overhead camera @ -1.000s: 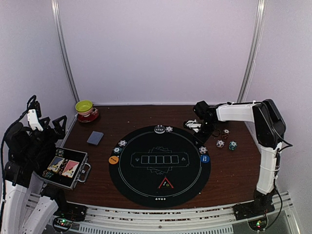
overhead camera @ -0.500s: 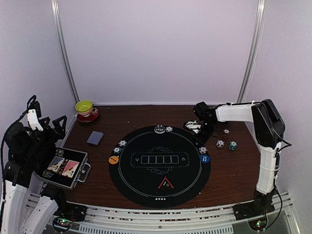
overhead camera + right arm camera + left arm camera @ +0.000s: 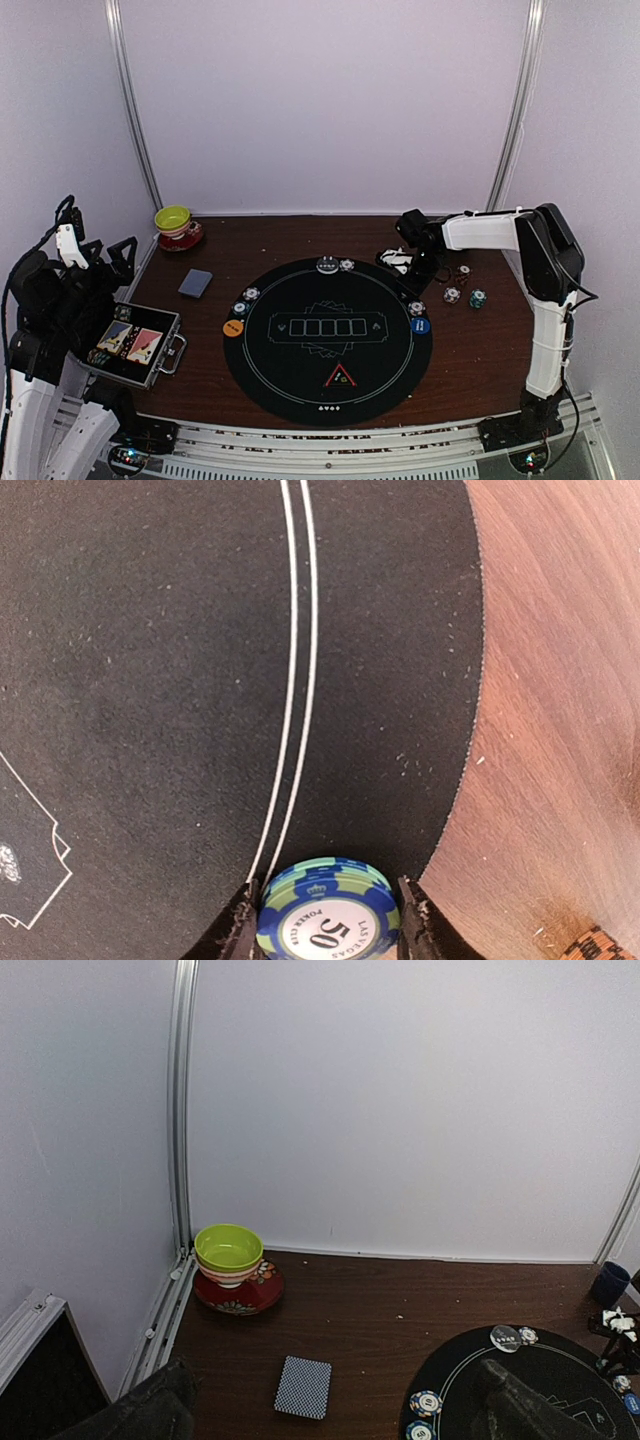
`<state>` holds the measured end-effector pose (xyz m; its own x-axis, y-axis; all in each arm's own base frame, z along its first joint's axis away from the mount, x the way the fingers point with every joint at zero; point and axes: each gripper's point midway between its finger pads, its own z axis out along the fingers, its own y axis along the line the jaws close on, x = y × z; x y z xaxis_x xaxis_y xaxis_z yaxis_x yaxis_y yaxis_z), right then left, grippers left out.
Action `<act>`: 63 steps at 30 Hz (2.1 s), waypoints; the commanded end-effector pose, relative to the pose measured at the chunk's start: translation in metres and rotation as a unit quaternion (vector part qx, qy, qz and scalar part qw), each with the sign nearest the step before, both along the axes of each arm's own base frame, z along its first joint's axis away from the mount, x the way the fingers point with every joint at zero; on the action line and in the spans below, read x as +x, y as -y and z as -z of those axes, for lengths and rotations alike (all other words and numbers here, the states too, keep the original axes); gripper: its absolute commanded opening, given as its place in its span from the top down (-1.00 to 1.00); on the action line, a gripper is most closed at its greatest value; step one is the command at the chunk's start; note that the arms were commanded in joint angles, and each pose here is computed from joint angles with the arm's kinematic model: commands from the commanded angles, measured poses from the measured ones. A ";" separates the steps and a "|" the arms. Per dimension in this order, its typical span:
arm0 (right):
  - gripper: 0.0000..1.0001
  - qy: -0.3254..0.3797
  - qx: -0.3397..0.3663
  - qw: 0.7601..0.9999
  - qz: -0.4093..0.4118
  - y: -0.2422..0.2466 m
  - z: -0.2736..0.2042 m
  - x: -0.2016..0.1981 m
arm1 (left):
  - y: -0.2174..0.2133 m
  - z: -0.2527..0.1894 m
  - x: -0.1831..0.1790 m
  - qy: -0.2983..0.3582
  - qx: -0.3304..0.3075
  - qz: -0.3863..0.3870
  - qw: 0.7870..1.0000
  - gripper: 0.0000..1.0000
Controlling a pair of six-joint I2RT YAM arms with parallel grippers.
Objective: Distribute texas hold em gaming equipment
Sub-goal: Place the poker chips pile in the small blind area, then pick up the pile of poker chips from the pile of poker chips.
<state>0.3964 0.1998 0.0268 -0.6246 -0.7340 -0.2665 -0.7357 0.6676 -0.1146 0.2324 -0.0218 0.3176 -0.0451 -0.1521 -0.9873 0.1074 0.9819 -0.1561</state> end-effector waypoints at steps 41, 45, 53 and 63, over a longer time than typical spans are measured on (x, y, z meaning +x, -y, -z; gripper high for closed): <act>-0.77 0.037 0.028 0.974 0.222 0.180 -0.044 -0.024 | -0.003 -0.012 -0.002 0.025 0.001 -0.006 1.000 -0.96; -0.73 0.024 0.010 0.973 0.227 0.187 -0.029 -0.026 | -0.003 -0.012 -0.002 0.026 0.001 -0.006 1.000 -0.96; -0.64 0.024 -0.002 0.971 0.237 0.193 -0.022 -0.024 | -0.002 -0.012 -0.003 0.027 0.001 -0.005 1.000 -0.96; -0.53 0.017 -0.005 0.970 0.243 0.197 -0.015 -0.023 | -0.002 -0.013 -0.003 0.028 0.001 -0.004 1.000 -0.96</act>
